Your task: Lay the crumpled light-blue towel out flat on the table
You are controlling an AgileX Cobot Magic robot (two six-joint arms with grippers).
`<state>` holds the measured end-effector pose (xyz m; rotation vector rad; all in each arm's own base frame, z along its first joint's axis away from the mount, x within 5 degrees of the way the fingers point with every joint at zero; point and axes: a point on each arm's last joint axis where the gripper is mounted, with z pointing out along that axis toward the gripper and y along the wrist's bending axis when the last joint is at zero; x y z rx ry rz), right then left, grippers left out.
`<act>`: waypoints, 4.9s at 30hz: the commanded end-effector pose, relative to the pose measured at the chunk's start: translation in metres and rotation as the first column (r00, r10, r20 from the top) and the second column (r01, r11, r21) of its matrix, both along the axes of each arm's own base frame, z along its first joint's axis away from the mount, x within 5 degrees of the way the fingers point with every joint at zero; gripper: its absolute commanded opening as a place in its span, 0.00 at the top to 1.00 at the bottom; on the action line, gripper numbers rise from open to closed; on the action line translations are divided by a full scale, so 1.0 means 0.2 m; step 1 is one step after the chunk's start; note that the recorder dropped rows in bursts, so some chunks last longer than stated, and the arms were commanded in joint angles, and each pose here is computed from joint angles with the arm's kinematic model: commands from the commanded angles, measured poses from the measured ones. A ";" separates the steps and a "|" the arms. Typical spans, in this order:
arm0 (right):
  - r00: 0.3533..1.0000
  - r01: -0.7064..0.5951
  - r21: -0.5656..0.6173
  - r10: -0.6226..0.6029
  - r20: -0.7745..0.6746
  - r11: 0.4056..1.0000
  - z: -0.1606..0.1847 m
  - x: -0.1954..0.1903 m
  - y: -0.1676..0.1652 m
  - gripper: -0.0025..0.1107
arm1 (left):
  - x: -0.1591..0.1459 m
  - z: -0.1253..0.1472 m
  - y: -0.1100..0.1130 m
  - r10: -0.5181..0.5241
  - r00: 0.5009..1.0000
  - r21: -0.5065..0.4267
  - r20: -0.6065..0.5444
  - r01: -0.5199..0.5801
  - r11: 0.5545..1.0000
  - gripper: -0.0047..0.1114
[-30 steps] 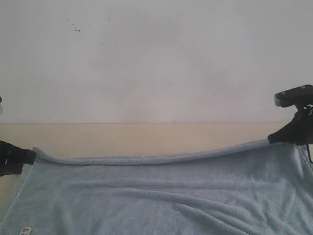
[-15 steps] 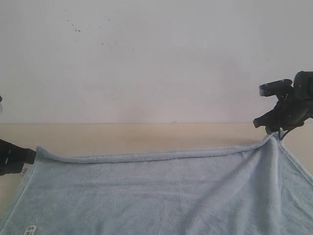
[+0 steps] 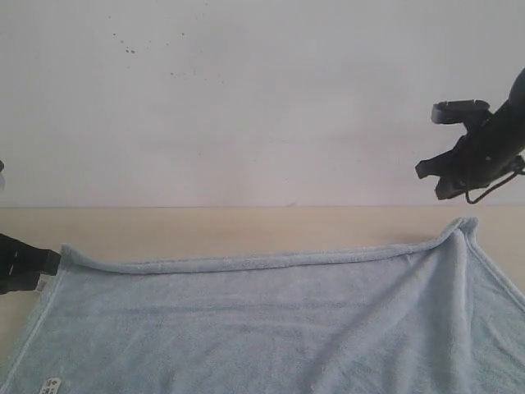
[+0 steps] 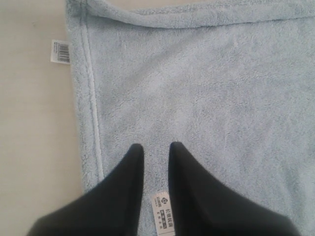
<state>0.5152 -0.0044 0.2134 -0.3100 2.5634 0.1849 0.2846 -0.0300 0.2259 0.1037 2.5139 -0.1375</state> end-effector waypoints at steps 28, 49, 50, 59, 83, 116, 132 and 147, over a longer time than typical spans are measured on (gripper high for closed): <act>0.991 -0.031 -0.089 0.019 -0.134 0.996 -0.12 -0.95 0.00 0.98 | -0.19 0.09 -0.08 -0.099 0.990 -0.182 0.096 0.116 0.976 0.80; 0.993 0.071 -0.221 -0.089 -0.073 0.973 -0.45 -1.05 -0.06 0.98 | -0.31 0.19 -0.07 -0.111 0.972 -0.168 0.209 0.148 0.975 0.80; 0.993 0.067 -0.221 -0.087 -0.082 0.973 -0.48 -1.05 -0.06 0.98 | -0.31 0.19 -0.07 -0.111 0.972 -0.168 0.209 0.148 0.975 0.80; 0.952 0.062 -0.218 -0.124 -0.282 0.974 -0.63 -1.11 -0.07 0.98 | -0.31 0.19 -0.07 -0.108 0.971 -0.166 0.214 0.145 0.975 0.80; 0.977 0.199 -0.131 -0.207 -0.047 0.971 -0.01 -1.36 -0.04 0.98 | -0.29 0.17 -0.07 -0.126 0.971 -0.143 0.202 0.157 0.977 0.80; 0.995 0.067 -0.092 -0.073 -0.067 0.993 -0.17 -0.76 -0.02 0.98 | 0.69 -0.21 -0.09 -0.158 0.985 -0.025 -0.067 0.157 0.987 0.80; 0.996 0.061 -0.096 -0.067 -0.060 0.994 -0.17 -0.76 -0.02 0.98 | 0.77 -0.39 0.01 -0.088 0.991 -0.026 -0.100 0.086 0.996 0.92; 0.997 0.041 -0.104 -0.048 -0.064 0.994 -0.17 -0.76 -0.02 0.98 | 0.83 -0.58 -0.13 -0.105 0.993 -0.006 -0.054 0.105 0.994 0.92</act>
